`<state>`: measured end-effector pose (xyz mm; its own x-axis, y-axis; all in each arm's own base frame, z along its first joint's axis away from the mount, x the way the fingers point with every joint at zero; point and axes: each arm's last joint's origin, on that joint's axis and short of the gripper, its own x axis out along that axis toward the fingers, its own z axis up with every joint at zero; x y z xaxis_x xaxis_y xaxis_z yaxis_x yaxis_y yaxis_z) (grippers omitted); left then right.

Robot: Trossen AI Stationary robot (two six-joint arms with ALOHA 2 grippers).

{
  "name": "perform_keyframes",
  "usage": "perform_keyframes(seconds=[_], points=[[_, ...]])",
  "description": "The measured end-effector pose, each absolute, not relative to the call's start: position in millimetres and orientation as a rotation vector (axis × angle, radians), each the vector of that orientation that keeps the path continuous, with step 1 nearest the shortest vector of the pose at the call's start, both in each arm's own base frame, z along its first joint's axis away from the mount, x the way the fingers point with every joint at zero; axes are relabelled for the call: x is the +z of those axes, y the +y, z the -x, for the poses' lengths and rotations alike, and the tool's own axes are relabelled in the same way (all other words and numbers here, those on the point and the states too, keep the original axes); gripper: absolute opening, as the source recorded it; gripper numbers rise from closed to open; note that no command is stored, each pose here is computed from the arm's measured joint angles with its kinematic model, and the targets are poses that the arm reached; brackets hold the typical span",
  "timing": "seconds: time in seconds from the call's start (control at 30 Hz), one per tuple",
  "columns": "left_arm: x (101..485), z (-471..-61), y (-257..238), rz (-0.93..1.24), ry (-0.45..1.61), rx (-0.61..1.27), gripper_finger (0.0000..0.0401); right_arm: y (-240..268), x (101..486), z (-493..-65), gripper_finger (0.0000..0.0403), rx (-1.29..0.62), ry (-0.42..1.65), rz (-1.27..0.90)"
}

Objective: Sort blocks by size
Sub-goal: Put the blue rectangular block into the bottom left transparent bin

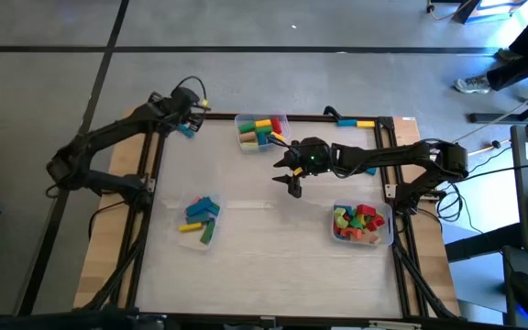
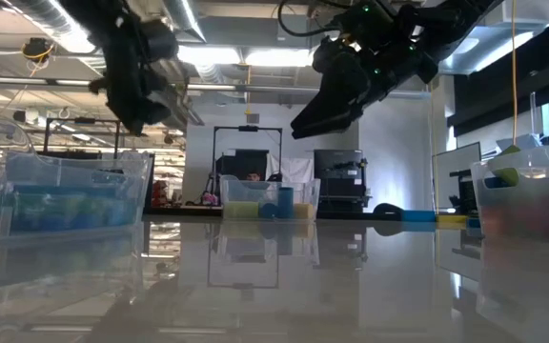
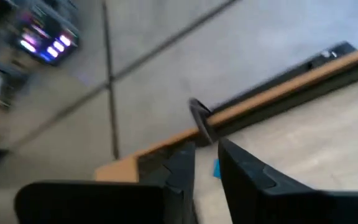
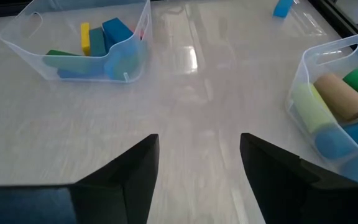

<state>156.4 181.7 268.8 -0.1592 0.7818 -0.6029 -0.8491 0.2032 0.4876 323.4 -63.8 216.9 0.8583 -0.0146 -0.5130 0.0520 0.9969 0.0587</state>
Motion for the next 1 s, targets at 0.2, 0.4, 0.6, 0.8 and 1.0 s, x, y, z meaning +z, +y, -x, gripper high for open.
perform_keyframes(seconds=[0.2,0.4,0.6,0.8,1.0], points=[[241.7,-151.8,214.1,0.284,1.012,1.335,0.0035,-63.9,217.2,-323.5,0.0225,-0.034,0.535,-0.068],[204.1,-153.8,235.1,0.394,1.130,1.315,0.0013,-63.8,216.9,-323.4,0.0225,-0.034,0.538,-0.068],[177.7,-158.2,244.3,0.438,1.211,1.277,0.0005,-63.8,216.8,-323.3,0.0225,-0.034,0.538,-0.068],[169.7,-159.0,244.9,0.456,1.249,1.257,0.0004,-63.8,216.8,-323.3,0.0225,-0.034,0.539,-0.068],[159.5,-160.6,243.5,0.523,1.288,1.176,0.0004,-63.8,216.8,-323.3,0.0225,-0.034,0.539,-0.069]])
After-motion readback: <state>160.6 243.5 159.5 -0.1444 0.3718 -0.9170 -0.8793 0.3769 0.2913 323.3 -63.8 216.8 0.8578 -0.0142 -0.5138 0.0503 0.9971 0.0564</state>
